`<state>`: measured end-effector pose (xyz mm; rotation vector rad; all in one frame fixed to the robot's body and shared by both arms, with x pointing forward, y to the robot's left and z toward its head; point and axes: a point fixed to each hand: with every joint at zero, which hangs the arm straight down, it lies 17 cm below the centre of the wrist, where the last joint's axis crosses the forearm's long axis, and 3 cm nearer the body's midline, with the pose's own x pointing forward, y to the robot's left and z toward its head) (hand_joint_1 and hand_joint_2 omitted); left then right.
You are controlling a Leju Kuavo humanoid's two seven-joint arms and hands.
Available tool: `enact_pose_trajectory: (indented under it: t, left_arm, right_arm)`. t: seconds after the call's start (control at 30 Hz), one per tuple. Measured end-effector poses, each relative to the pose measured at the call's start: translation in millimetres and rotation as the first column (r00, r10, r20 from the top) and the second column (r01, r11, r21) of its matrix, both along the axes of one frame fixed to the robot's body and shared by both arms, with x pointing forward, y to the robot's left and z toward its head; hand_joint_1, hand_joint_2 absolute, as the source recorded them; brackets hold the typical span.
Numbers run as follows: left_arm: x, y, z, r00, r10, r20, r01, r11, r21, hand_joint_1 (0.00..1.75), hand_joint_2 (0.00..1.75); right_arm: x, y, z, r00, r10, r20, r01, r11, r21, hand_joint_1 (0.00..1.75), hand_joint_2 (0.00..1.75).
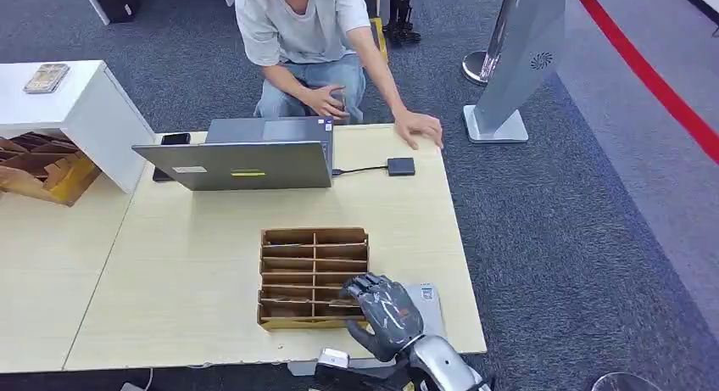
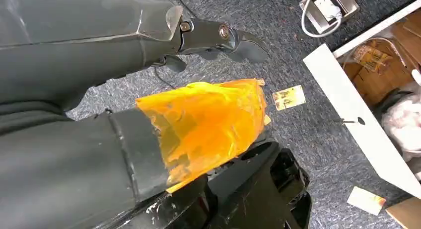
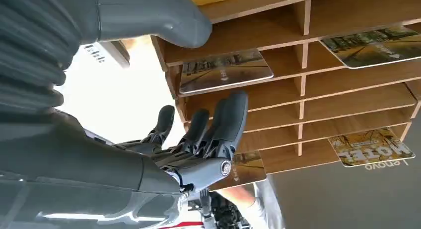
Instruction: Pass the card to the sensor for recognition and then transmit it.
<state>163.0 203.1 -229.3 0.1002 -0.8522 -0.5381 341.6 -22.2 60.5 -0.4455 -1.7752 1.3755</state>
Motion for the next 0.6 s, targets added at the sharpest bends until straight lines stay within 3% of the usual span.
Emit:
enact_pose_trajectory:
  t: [0.27,0.47,0.6]
  left_arm:
    - [0.0,0.0,0.0,1.0,0.0,0.0,0.0,1.0,0.0,0.0,0.0]
    - [0.3,-0.2,0.3,1.0,-0.002,0.003,0.002,1.0,0.001,0.0,0.0]
    - [0.4,-0.1,0.4,1.0,-0.003,0.004,0.003,1.0,0.001,0.0,0.0]
  right_arm:
    - [0.1,-0.1,-0.1,1.0,0.0,0.0,0.0,1.0,0.0,0.8,1.75]
    - [0.1,-0.2,-0.3,1.0,0.0,-0.001,0.0,1.0,-0.001,0.72,1.75]
    - [0.1,-0.2,-0.3,1.0,0.0,-0.001,0.0,1.0,-0.001,0.77,1.75]
